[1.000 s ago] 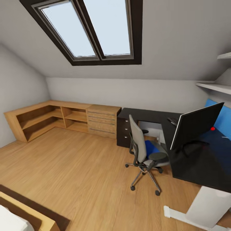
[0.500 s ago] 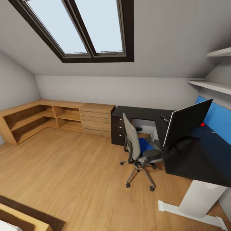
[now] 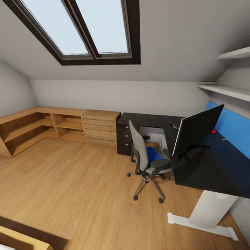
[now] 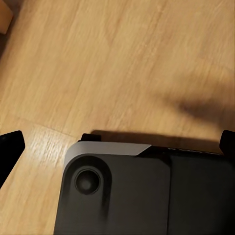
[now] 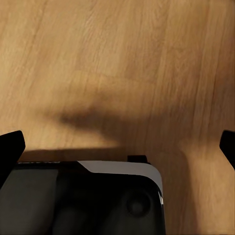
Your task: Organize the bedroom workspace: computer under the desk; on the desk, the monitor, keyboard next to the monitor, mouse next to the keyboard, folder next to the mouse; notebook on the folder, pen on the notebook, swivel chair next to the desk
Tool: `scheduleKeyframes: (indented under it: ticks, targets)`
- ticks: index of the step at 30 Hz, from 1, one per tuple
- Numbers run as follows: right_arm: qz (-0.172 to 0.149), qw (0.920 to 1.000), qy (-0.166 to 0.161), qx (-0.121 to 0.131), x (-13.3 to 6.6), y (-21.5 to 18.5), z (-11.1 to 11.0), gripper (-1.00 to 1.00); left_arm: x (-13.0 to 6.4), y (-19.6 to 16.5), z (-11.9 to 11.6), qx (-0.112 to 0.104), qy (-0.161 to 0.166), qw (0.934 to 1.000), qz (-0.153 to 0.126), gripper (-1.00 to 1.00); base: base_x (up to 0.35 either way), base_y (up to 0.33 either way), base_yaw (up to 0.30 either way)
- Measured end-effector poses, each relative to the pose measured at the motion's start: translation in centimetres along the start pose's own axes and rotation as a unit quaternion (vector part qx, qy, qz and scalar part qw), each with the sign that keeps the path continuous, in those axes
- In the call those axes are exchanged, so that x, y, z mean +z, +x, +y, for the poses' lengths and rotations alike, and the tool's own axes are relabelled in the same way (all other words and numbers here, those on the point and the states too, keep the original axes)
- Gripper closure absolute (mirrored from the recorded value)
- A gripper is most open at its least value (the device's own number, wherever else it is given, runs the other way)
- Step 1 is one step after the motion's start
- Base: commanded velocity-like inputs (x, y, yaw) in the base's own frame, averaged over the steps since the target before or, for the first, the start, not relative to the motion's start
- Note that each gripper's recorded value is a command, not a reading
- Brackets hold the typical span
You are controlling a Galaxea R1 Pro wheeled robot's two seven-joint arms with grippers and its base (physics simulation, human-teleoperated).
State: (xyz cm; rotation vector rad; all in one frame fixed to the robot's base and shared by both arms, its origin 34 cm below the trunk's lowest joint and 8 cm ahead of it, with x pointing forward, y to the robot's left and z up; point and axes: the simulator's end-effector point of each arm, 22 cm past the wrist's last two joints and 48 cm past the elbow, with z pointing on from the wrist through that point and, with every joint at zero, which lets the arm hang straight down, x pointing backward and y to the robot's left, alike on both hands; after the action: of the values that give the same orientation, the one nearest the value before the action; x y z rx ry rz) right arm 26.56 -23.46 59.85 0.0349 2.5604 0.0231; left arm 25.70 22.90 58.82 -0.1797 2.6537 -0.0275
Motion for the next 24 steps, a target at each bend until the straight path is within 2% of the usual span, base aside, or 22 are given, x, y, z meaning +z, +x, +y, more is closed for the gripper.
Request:
scheduleKeyframes:
  ticks: [17, 24]
  targets:
    - [0.006, 1.0000, 0.000, 0.000, -0.10, 0.42, -0.02, -1.00, -0.06, 0.39, 0.24, 0.001, -0.002, 1.0000, 0.005, -1.00, 0.000, 0.000, -0.011]
    - [0.008, 1.0000, 0.000, 0.000, -0.14, 0.58, 0.05, -1.00, -0.09, 0.61, 0.09, 0.002, 0.000, 1.0000, 0.009, -1.00, 0.000, 0.000, -0.095]
